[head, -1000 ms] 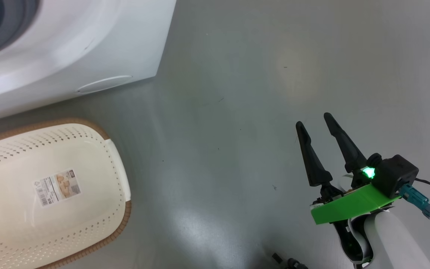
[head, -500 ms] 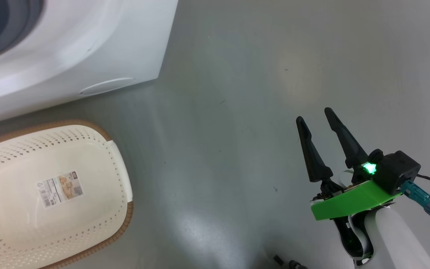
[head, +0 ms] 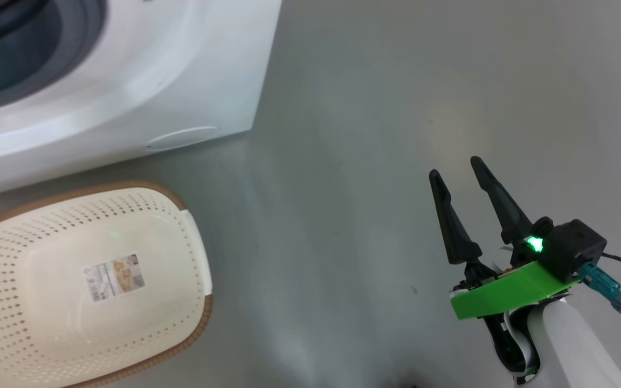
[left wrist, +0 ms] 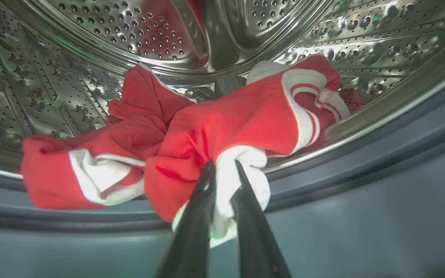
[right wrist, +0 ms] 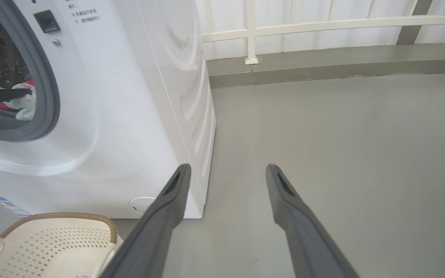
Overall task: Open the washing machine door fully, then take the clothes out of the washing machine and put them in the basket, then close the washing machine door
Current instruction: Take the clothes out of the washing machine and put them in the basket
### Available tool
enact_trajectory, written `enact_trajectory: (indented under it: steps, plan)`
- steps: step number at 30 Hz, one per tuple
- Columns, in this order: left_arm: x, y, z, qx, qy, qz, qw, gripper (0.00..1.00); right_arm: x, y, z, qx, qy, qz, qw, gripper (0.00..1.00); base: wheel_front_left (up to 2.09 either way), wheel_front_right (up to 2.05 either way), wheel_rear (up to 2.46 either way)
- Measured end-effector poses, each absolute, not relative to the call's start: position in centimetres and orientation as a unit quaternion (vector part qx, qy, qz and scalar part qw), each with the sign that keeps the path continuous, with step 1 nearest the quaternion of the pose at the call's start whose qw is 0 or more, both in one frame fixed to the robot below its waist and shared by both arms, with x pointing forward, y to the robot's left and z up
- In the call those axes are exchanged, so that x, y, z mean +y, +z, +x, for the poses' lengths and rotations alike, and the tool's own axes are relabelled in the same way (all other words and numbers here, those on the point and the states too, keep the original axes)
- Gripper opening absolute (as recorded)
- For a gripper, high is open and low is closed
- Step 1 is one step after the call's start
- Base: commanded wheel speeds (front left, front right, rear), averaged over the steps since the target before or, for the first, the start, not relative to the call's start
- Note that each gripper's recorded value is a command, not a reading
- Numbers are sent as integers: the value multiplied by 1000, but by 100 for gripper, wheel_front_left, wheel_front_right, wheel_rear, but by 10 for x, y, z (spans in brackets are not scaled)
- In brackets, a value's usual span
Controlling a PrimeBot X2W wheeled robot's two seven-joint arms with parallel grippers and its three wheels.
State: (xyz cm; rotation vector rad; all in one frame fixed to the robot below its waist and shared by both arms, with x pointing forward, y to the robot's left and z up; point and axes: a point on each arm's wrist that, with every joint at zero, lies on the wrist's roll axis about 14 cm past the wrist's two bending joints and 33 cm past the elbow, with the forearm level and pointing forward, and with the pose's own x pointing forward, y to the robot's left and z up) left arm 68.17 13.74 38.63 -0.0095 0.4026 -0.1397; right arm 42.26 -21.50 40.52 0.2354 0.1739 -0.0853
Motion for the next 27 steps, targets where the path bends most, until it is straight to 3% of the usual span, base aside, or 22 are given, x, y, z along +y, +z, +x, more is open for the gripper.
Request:
enact_trajectory:
  steps: [27]
  plan:
    - [157, 486, 566, 8, -44, -24, 999, 0, -169, 435, 409, 59, 25, 116, 991, 100, 0, 0, 0]
